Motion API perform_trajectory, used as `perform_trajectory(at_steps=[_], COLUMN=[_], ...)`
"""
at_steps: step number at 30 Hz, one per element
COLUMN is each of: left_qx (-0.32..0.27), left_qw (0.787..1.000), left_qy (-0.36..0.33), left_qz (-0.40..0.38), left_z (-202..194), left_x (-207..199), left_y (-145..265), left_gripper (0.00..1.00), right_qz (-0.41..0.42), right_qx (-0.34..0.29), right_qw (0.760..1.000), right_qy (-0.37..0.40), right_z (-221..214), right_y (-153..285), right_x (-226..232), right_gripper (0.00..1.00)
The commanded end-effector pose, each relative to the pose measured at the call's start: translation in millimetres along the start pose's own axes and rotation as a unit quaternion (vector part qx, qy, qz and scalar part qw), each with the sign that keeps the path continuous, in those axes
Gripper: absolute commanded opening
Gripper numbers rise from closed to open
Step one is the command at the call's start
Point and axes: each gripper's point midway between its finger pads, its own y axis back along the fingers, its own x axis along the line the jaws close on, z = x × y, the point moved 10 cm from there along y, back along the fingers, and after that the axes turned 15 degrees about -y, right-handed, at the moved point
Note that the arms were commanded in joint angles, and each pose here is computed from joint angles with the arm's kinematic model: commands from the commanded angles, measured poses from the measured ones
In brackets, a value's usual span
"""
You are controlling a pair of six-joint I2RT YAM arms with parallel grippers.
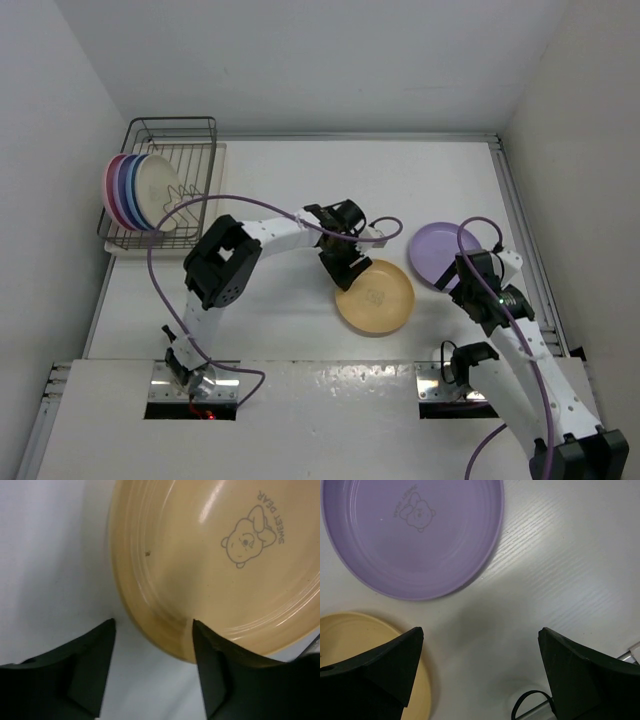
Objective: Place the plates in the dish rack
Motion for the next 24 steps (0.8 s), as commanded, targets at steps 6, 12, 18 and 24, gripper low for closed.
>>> perform_trajectory(at_steps=[6,12,18,24], left_qx=[0.025,-0.007,0.028,0.138], left_qw=[0.998,0.974,0.822,0.579], left_qy=[0.009,0.051,0.115,0.193], left_qz=[0.056,0.22,0.558,0.78], left_z=[9.1,12.9,-18.6,-68.1], left_x=[9.0,59.1,92.2,80.5], left_y=[11.5,123.0,289.7,386.7], left_gripper=[0.09,0.0,0.0,0.0], right_qz=[0.009,0.016,0.028,0.043], right_qx=[-0.026,-0.032,-0.045,-0.029], right_qw=[1.0,0.999,0.999,0.999], right_qy=[-0.007,0.009,0.011,0.017], right_z=[7.9,14.9,20.9,23.1], right_y=[0.2,1.6,-0.1,-3.2], right_x=[5.8,14.0,22.7,37.1], right_gripper=[0.97,0.97,0.97,0.96])
